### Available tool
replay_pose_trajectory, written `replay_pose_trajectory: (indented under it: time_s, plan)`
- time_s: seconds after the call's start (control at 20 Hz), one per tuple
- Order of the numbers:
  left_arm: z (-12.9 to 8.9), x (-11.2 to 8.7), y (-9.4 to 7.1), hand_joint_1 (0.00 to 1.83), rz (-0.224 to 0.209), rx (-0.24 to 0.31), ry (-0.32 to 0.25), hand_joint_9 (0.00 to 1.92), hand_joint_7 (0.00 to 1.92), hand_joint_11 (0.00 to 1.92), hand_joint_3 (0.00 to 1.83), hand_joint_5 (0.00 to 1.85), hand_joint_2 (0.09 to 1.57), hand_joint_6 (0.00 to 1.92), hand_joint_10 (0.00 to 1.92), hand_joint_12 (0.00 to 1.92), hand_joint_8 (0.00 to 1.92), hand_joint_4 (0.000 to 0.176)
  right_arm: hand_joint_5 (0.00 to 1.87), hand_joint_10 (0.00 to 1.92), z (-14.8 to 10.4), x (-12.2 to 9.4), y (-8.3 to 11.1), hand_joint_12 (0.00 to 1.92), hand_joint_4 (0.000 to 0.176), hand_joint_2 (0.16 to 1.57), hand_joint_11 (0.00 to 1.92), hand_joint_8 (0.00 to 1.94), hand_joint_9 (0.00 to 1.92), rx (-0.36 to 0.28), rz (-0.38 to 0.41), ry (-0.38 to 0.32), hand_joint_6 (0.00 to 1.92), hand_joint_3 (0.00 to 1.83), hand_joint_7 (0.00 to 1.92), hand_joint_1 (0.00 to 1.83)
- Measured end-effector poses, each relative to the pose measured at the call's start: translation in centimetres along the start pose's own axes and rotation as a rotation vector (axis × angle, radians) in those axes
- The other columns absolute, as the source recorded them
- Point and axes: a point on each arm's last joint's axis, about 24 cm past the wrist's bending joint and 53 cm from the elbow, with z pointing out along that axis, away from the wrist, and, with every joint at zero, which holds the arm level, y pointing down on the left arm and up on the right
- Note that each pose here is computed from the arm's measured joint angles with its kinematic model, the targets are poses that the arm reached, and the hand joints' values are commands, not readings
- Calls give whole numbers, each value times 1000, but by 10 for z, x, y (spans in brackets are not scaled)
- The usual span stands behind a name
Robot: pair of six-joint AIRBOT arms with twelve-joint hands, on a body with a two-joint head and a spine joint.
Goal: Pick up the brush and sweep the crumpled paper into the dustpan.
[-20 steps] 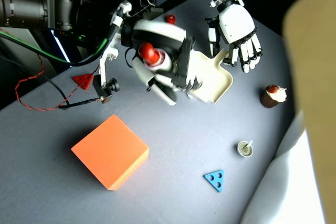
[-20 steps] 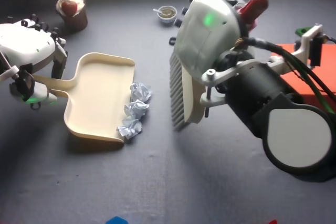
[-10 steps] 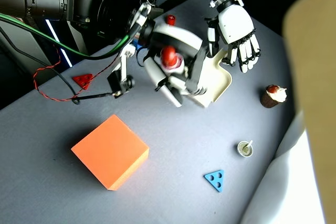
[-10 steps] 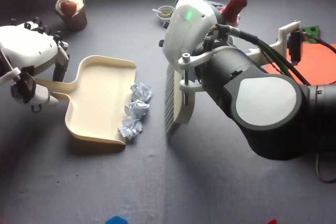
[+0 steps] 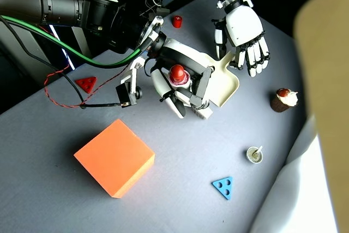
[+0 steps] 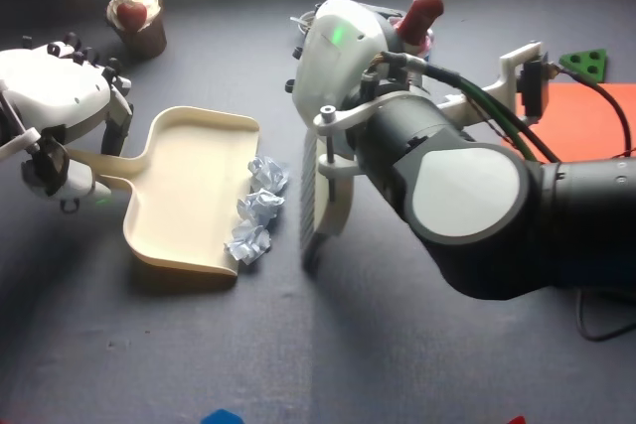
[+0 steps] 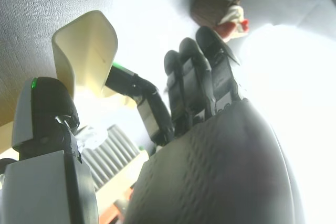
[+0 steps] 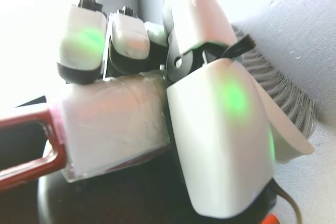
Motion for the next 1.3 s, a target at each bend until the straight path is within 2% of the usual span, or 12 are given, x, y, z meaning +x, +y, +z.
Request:
replay_pose_trajectory:
  time_s: [0.15, 0.2, 0.25, 0.4, 0.65, 0.7, 0.9, 0.95, 1.0, 1.1, 1.15, 1.3]
  plan:
    - [0, 0, 0, 1052, 0, 0, 1, 267, 345, 0, 2, 877, 1170, 1145, 4, 673, 3, 0, 892, 1921, 4, -11, 12, 1921, 0, 1196, 1438, 1941, 1280, -23, 37, -45, 1921, 0, 1013, 1407]
    - [0, 0, 0, 1048, 0, 1, 1, 249, 332, 0, 1, 874, 1171, 1151, 1, 645, 1, 0, 889, 1921, 4, -17, 16, 1921, 0, 1197, 1438, 1941, 1277, -31, 33, -66, 1921, 1, 1010, 1398]
    - [0, 0, -1, 1025, -1, 1, 0, 246, 329, 0, 2, 866, 1175, 1164, 1, 640, 1, 38, 880, 1921, 5, -21, 19, 1921, 0, 1192, 1446, 1941, 1277, -38, 40, -80, 1921, 0, 1016, 1397]
    - [1, -2, -2, 1059, -1, 3, -5, 258, 332, 0, 0, 897, 1160, 1115, 3, 662, 1, 0, 864, 1921, 12, -28, 27, 1921, 0, 1186, 1453, 1941, 1285, -51, 82, -113, 1921, 0, 1031, 1404]
    - [2, 0, -4, 1031, 0, 7, -1, 240, 333, 0, 1, 883, 1166, 1135, 2, 630, 1, 40, 893, 1921, 14, -49, 26, 1921, 0, 1186, 1450, 1941, 1278, -59, 170, -215, 1921, 0, 1027, 1418]
    - [2, 0, -4, 1052, 1, 7, -1, 247, 336, 0, 0, 890, 1164, 1125, 3, 679, 1, 0, 894, 1921, 13, -57, 27, 1921, 0, 1184, 1456, 1941, 1282, -67, 172, -245, 1921, 0, 1030, 1407]
    - [2, 0, -4, 1013, 1, 6, -1, 262, 329, 0, 2, 861, 1178, 1169, 6, 688, 7, 59, 816, 1921, 11, -50, 42, 1921, 0, 1179, 1484, 1941, 1305, -92, 195, -237, 1855, 0, 1042, 1412]
    - [2, 0, -4, 1013, 3, 6, -1, 262, 329, 0, 2, 861, 1178, 1169, 6, 688, 7, 59, 816, 1921, 10, -45, 46, 1921, 0, 1179, 1484, 1941, 1305, -98, 209, -227, 1855, 0, 1042, 1412]
    - [2, 0, -3, 1035, 5, 5, -1, 281, 347, 0, 0, 887, 1166, 1131, 8, 738, 7, 32, 829, 1921, 8, -42, 47, 1921, 0, 1193, 1464, 1941, 1299, -98, 205, -227, 1908, 3, 1039, 1410]
    - [2, -1, -2, 1021, 5, 4, -4, 256, 338, 0, 0, 866, 1176, 1160, 4, 654, 3, 43, 866, 1921, 5, -47, 44, 1921, 0, 1194, 1462, 1941, 1287, -90, 169, -263, 1920, 1, 1041, 1394]
    - [2, -1, -3, 1050, 5, 4, -3, 267, 348, 0, 0, 892, 1164, 1120, 5, 682, 3, 0, 864, 1921, 4, -47, 44, 1921, 0, 1196, 1464, 1941, 1295, -89, 168, -265, 1921, 1, 1049, 1398]
    - [3, 1, -4, 1031, 3, 7, 2, 257, 344, 0, 3, 882, 1166, 1136, 3, 693, 2, 35, 834, 1921, 0, -47, 35, 1921, 0, 1200, 1458, 1941, 1295, -82, 160, -273, 1903, 0, 1046, 1413]
